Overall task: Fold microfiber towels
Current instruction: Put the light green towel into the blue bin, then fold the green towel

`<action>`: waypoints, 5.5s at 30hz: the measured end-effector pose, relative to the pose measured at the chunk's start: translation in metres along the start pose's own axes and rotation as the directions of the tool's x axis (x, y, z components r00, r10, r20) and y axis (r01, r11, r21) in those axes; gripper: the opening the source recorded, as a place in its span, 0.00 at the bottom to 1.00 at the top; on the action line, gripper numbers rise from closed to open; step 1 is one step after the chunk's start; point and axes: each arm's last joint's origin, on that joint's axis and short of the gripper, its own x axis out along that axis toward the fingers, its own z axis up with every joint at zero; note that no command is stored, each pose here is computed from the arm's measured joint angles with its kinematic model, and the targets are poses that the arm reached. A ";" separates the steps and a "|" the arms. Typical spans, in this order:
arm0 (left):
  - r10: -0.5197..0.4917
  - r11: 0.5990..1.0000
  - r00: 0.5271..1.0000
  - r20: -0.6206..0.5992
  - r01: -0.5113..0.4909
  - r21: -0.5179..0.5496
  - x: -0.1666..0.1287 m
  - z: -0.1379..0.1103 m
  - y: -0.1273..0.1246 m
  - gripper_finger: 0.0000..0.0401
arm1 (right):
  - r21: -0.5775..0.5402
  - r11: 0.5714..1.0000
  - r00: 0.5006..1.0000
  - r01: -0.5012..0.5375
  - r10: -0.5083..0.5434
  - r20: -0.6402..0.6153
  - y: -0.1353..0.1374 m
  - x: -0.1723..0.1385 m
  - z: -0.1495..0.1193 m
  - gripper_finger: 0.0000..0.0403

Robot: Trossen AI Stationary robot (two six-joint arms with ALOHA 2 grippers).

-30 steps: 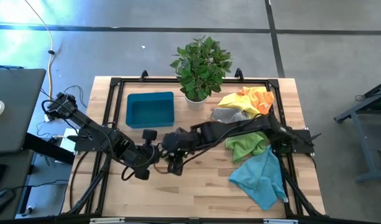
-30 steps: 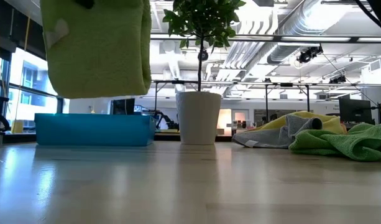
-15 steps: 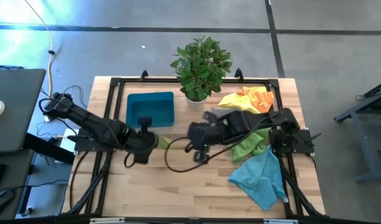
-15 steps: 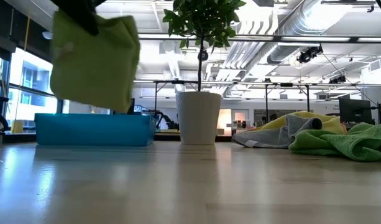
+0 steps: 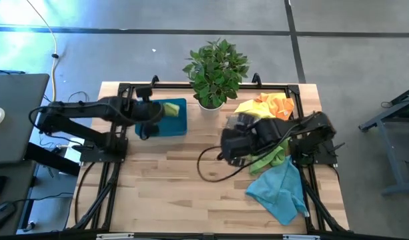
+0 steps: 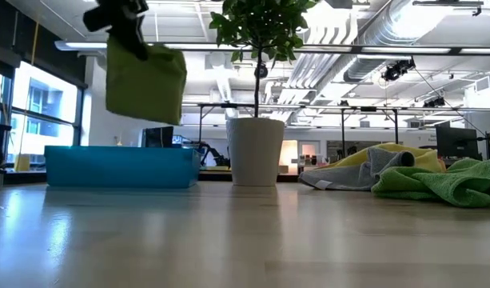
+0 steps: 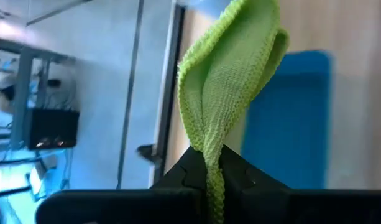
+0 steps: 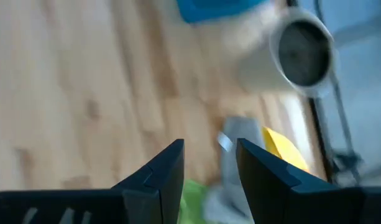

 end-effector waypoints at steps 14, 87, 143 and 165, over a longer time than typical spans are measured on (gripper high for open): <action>-0.074 0.996 0.992 0.098 0.078 -0.036 0.054 -0.003 0.070 0.02 | 0.334 0.942 1.000 -0.022 0.017 0.016 -0.015 0.049 -0.074 0.34; -0.535 0.837 0.825 -0.181 0.488 -0.249 0.169 -0.062 -0.036 0.33 | 0.405 0.910 0.996 -0.091 0.074 0.059 -0.007 0.068 -0.081 0.34; -0.516 0.834 0.852 0.085 0.522 -0.179 0.018 0.042 -0.125 0.40 | -0.077 0.955 0.942 -0.287 0.267 -0.202 0.060 0.130 -0.175 0.34; -0.476 0.850 0.875 0.091 0.484 -0.206 0.019 0.042 -0.123 0.40 | -0.001 0.997 0.967 -0.074 0.072 -0.246 0.082 0.172 -0.179 0.24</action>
